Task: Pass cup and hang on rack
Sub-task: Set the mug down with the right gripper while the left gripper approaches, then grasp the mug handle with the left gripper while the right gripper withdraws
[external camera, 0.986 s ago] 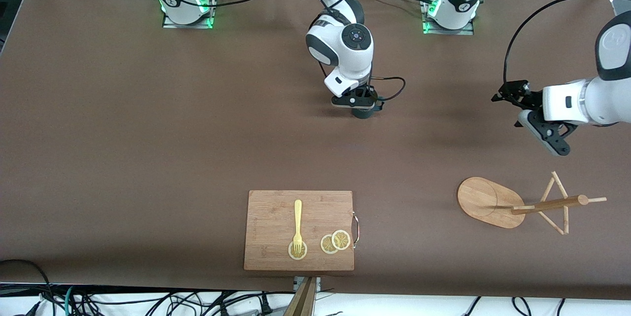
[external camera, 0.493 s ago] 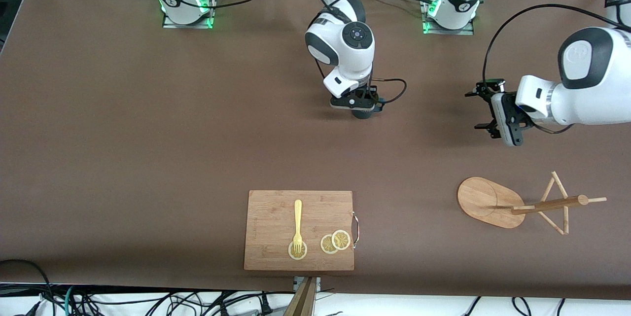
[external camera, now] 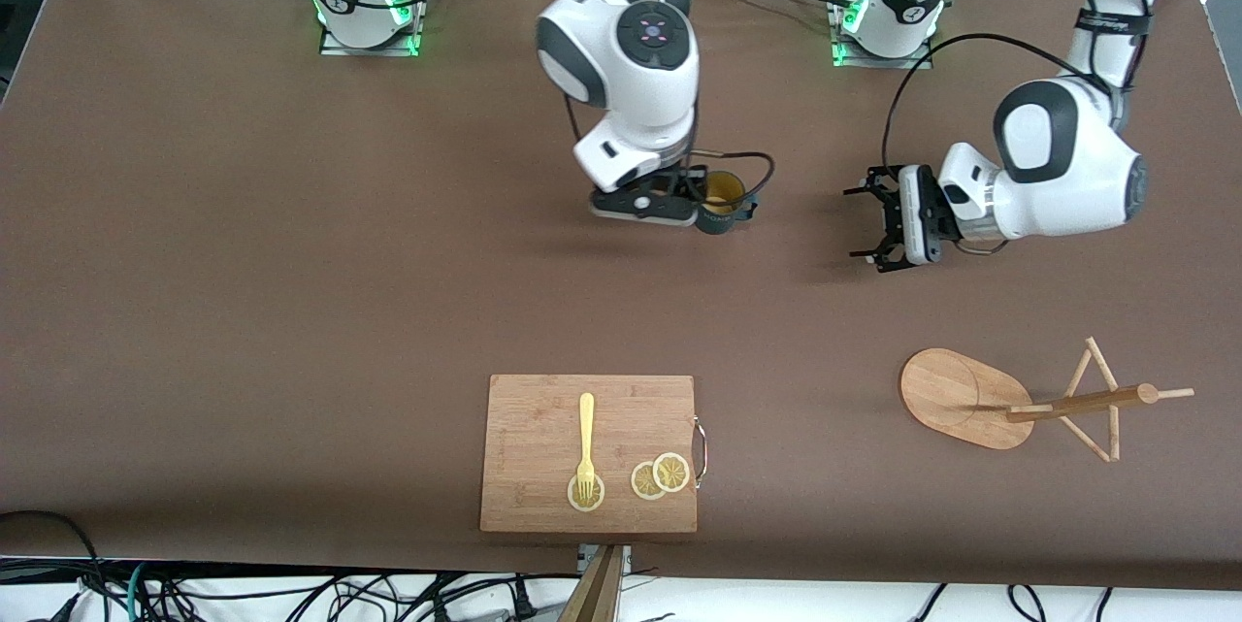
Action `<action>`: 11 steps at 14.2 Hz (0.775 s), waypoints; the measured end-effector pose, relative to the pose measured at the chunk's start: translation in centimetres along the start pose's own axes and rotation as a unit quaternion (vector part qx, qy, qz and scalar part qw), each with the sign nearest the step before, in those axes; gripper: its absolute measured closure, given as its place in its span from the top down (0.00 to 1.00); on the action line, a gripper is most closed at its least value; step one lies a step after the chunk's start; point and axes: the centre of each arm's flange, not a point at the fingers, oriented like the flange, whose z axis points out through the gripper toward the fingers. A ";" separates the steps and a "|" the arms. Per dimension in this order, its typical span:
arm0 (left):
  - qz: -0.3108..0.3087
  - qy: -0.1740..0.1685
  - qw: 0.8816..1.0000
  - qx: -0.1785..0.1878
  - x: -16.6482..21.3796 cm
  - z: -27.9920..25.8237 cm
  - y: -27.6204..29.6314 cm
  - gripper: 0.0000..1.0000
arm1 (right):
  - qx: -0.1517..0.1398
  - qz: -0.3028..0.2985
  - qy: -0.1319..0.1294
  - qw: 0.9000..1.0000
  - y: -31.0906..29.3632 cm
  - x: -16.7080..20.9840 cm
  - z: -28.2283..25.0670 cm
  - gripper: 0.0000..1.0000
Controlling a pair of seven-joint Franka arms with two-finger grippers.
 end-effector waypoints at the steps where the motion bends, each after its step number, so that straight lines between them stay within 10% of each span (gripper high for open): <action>1: 0.019 0.010 1.000 0.006 -0.1 1.2 0.3 1.00 | -0.004 0.009 0.006 1.000 2.0 2.1 -1.5 1.00; 11: 0.146 0.120 0.982 0.028 -5.9 12.5 0.7 1.00 | 0.012 -0.006 -0.029 0.999 22.2 14.1 -12.2 1.00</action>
